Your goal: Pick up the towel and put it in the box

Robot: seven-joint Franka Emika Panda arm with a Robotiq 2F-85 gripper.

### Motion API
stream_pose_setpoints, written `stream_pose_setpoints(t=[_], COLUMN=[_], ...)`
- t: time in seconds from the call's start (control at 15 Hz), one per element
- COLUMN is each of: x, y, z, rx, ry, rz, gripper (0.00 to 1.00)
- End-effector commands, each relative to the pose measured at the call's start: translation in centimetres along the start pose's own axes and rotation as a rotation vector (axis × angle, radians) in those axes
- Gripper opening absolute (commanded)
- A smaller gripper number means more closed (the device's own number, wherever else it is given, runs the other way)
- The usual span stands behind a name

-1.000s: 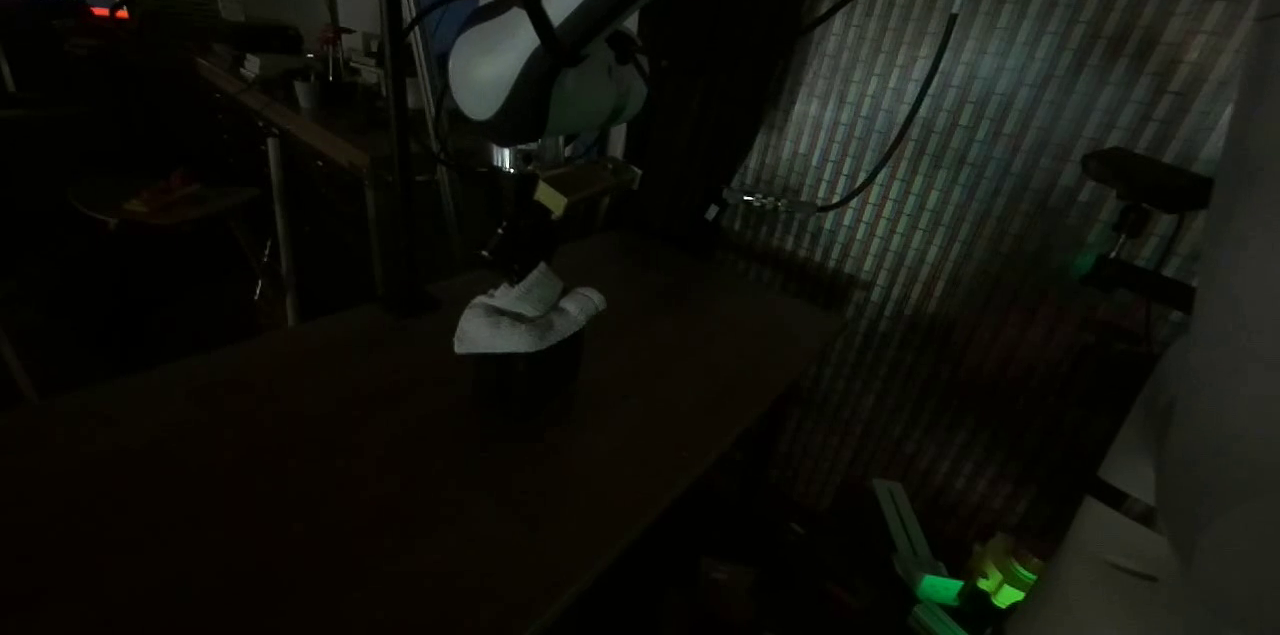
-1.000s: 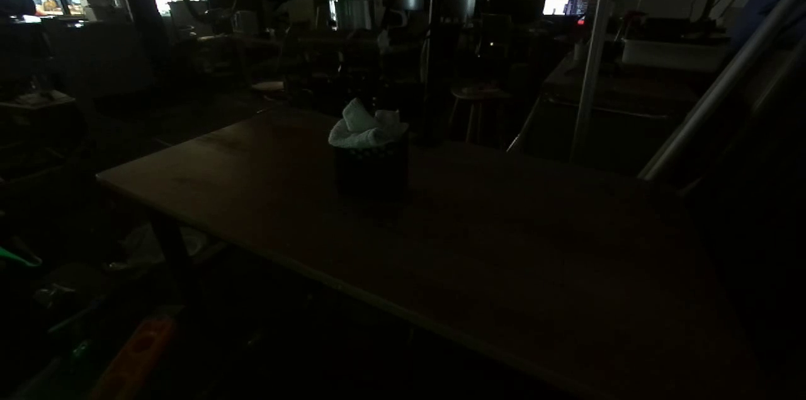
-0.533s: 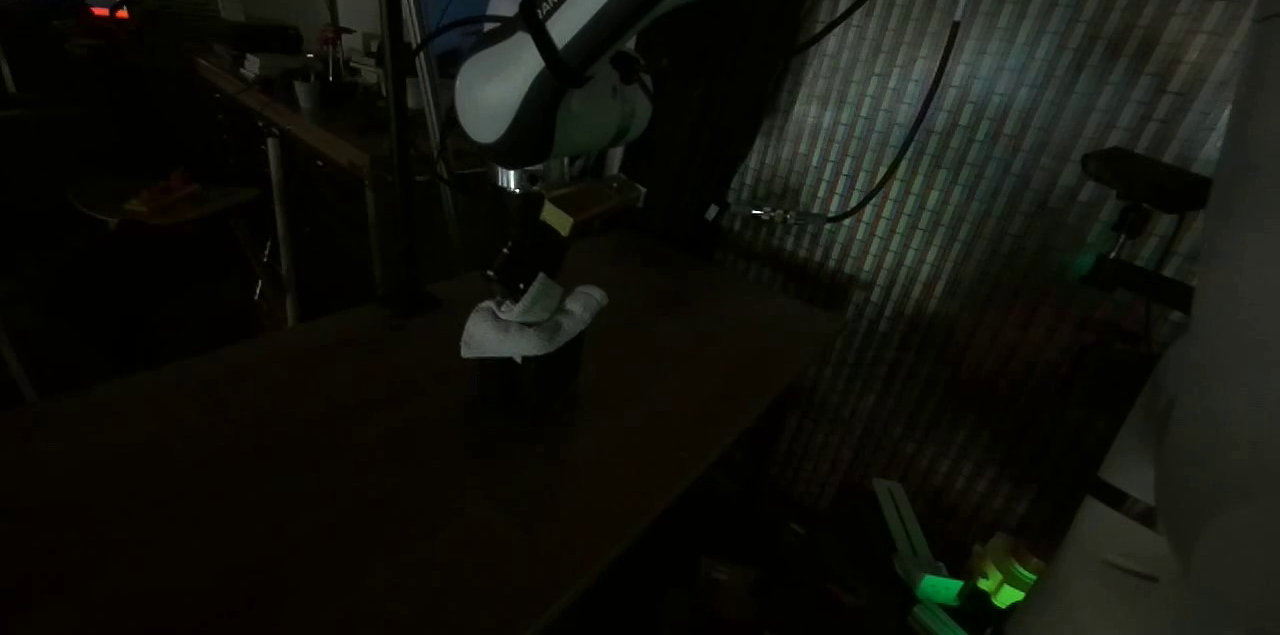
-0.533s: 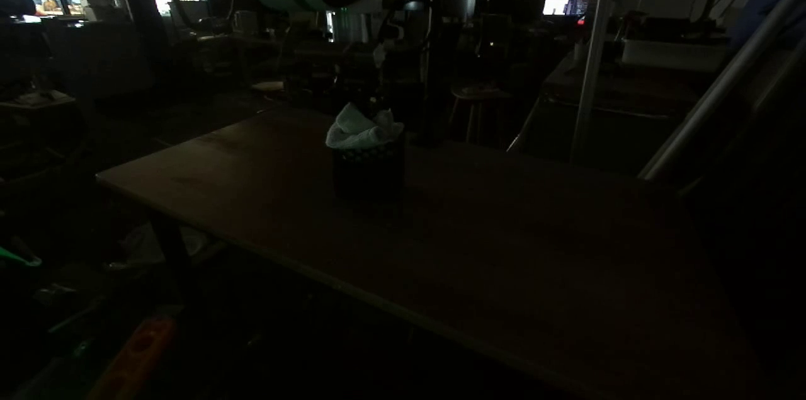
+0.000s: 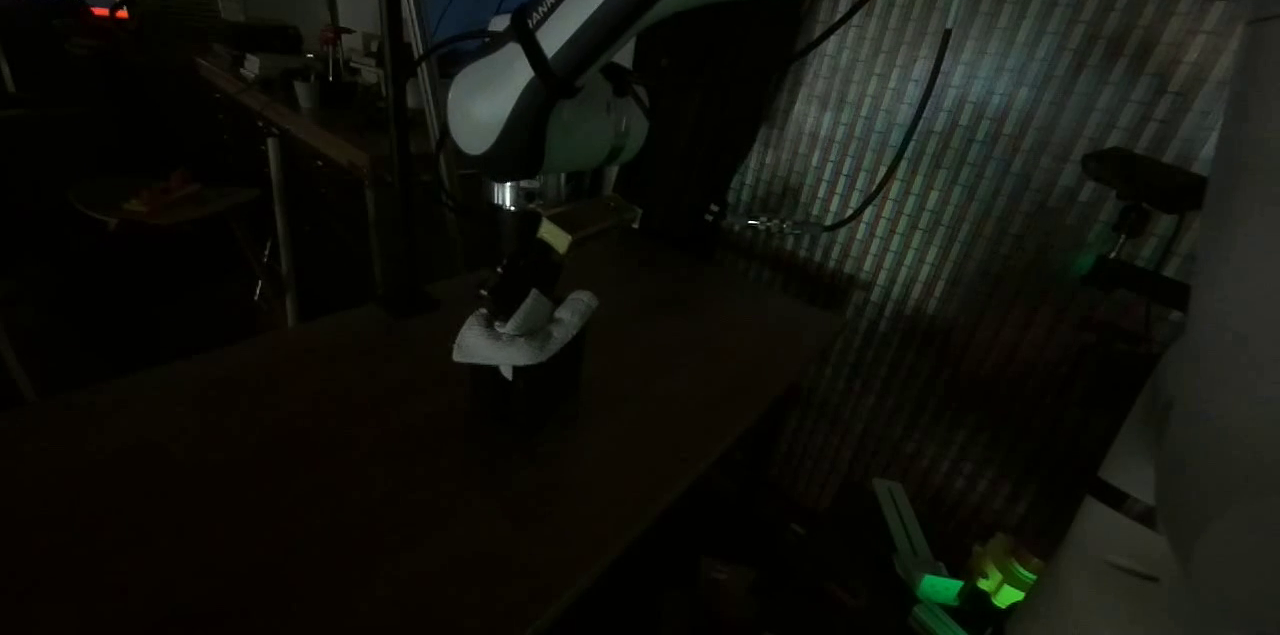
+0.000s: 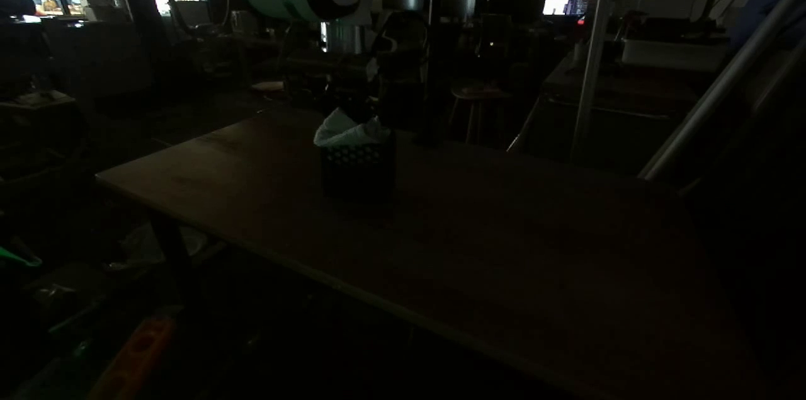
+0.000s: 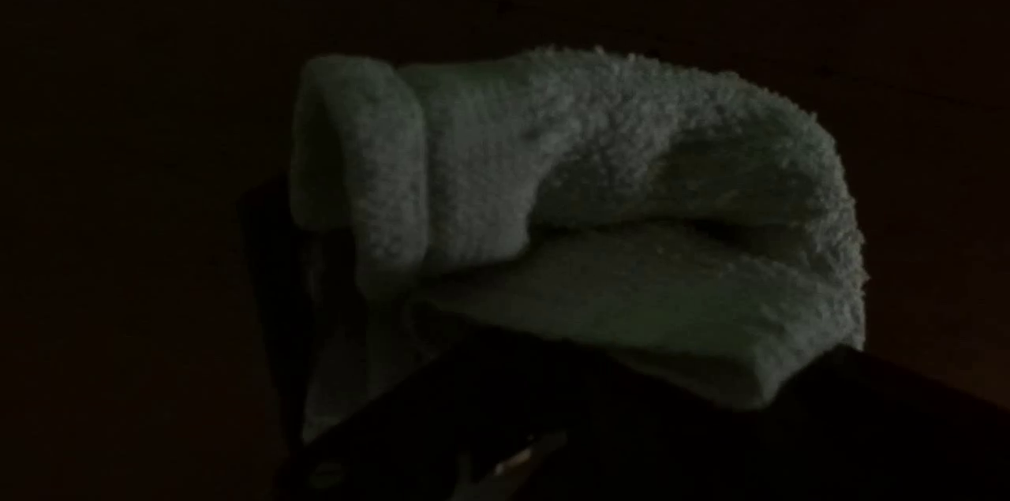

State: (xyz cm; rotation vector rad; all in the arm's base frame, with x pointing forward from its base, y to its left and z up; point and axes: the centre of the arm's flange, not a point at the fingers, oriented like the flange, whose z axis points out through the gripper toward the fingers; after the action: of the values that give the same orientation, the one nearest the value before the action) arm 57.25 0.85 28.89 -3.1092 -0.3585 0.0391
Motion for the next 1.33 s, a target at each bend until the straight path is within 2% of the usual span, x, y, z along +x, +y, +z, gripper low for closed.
stream_pose_setpoints(t=[0.0, 0.6, 0.87, 1.27], x=[-0.6, -0.5, -0.7, -1.2], y=[-1.4, -5.0, -5.1, -4.8], z=[1.9, 4.2, 2.9, -1.3], rx=[0.059, 0.158, 0.136, 0.064], ry=[0.010, -0.013, -0.013, 0.007], rz=[-0.029, -0.069, -0.063, -0.055], gripper=[0.11, 0.11, 0.11, 0.11])
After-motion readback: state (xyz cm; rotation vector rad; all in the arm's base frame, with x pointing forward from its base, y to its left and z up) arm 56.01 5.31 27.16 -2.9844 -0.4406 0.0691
